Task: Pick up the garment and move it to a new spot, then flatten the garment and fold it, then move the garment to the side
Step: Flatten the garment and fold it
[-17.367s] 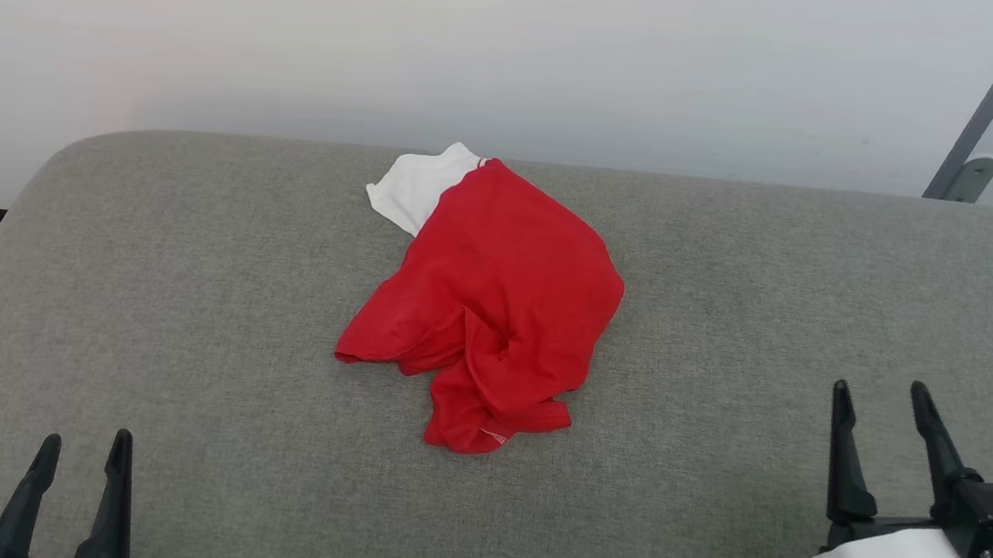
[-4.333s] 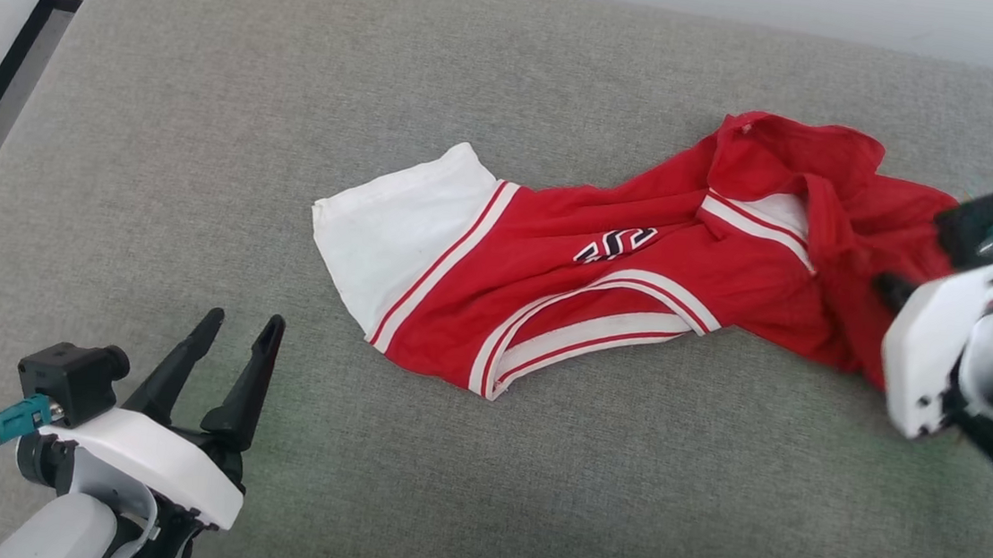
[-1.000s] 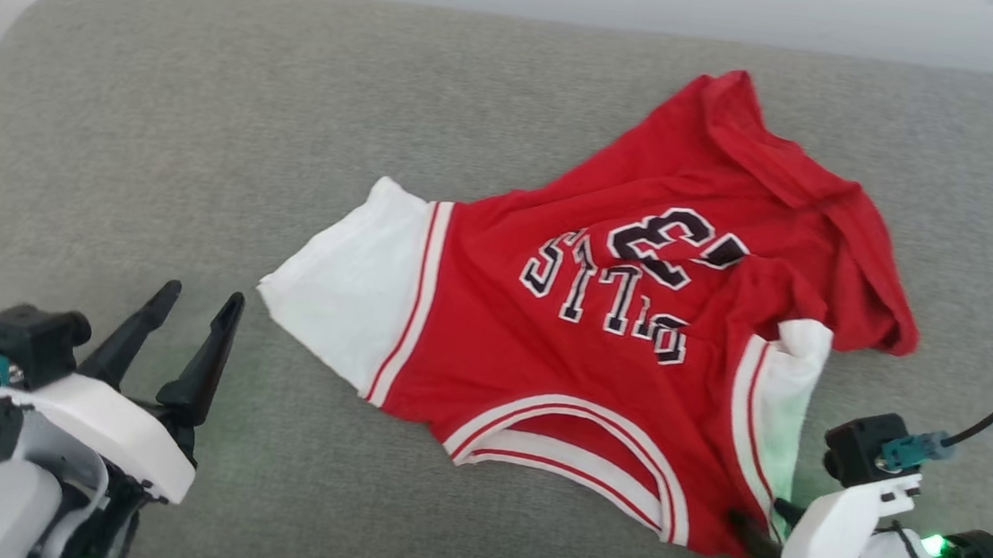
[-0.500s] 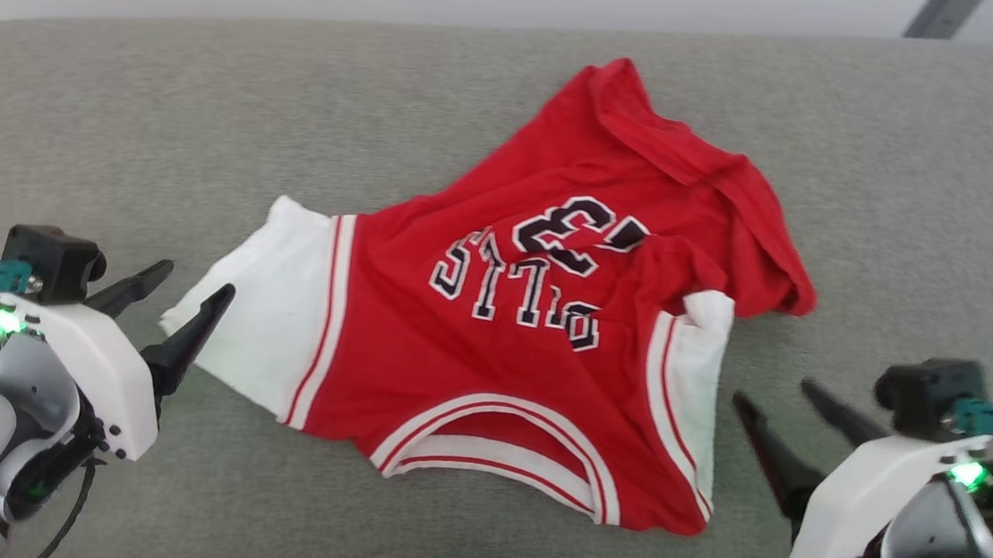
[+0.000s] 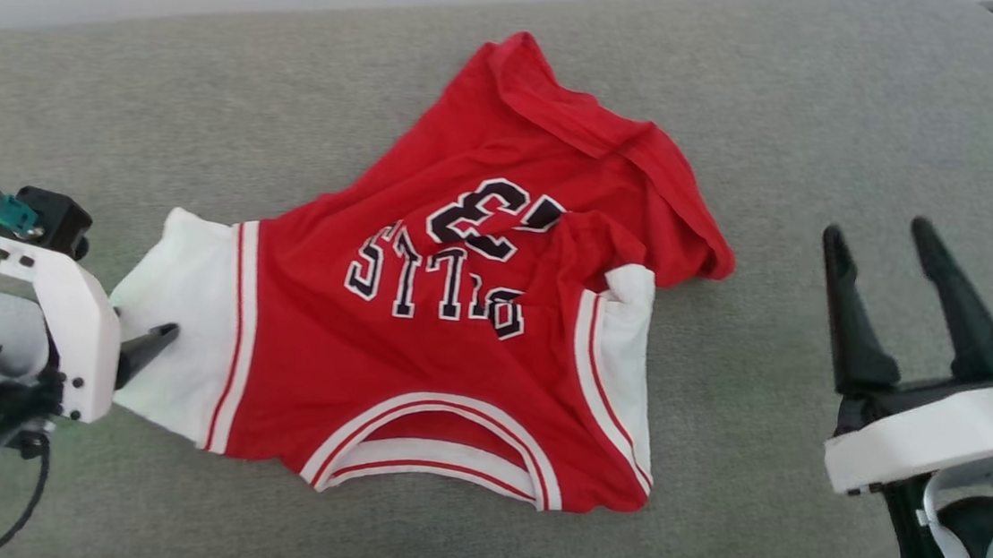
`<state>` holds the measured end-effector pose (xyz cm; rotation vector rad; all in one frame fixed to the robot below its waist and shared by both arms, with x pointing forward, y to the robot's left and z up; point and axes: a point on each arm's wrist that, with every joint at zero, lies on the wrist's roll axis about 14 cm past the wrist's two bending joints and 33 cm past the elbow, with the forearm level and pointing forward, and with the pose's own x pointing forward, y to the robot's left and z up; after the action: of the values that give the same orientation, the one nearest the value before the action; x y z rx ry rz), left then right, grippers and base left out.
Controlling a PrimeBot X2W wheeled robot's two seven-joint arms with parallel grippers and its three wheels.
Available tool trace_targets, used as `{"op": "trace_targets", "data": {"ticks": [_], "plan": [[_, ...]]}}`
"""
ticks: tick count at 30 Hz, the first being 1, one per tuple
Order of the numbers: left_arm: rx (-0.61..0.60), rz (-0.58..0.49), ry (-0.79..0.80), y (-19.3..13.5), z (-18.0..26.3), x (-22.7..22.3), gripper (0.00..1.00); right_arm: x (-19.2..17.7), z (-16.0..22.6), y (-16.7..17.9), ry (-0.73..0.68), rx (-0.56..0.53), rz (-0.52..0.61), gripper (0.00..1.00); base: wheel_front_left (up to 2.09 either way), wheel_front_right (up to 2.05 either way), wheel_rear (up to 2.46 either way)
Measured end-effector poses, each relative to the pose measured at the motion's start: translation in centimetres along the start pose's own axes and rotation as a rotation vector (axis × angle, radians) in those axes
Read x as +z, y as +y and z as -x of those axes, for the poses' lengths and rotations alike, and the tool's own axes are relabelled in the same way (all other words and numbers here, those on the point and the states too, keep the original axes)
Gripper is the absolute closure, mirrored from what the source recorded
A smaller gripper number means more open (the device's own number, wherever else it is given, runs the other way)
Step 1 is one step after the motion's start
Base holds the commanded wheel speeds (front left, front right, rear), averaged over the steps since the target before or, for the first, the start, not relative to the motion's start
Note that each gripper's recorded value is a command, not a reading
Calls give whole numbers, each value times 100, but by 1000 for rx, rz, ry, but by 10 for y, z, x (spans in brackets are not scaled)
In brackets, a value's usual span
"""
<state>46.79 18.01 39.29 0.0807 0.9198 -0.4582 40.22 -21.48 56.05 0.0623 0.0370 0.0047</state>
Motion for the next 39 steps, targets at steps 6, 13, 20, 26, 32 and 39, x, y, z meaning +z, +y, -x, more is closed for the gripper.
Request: {"op": "trace_targets", "data": {"ticks": [6,13,20,26,32,39], "plan": [[37,27,157,12,-16,-10,0,9,2,-27,-100,-97,49,0,0,0,0],[61,49,255,17,-26,-17,0,-1,3,-39,-120,-135,42,0,0,0,0],[85,113,262,26,-24,-20,100,-6,-3,-40,-125,-136,17,0,0,0,0],[114,188,214,39,-13,-19,100,-10,-8,-38,-112,-129,19,0,0,0,0],[208,267,234,71,12,-47,100,-17,-13,-37,-77,-127,16,0,0,0,0],[253,374,273,81,32,-81,100,-27,-18,-35,-36,-122,10,0,0,0,0]]}}
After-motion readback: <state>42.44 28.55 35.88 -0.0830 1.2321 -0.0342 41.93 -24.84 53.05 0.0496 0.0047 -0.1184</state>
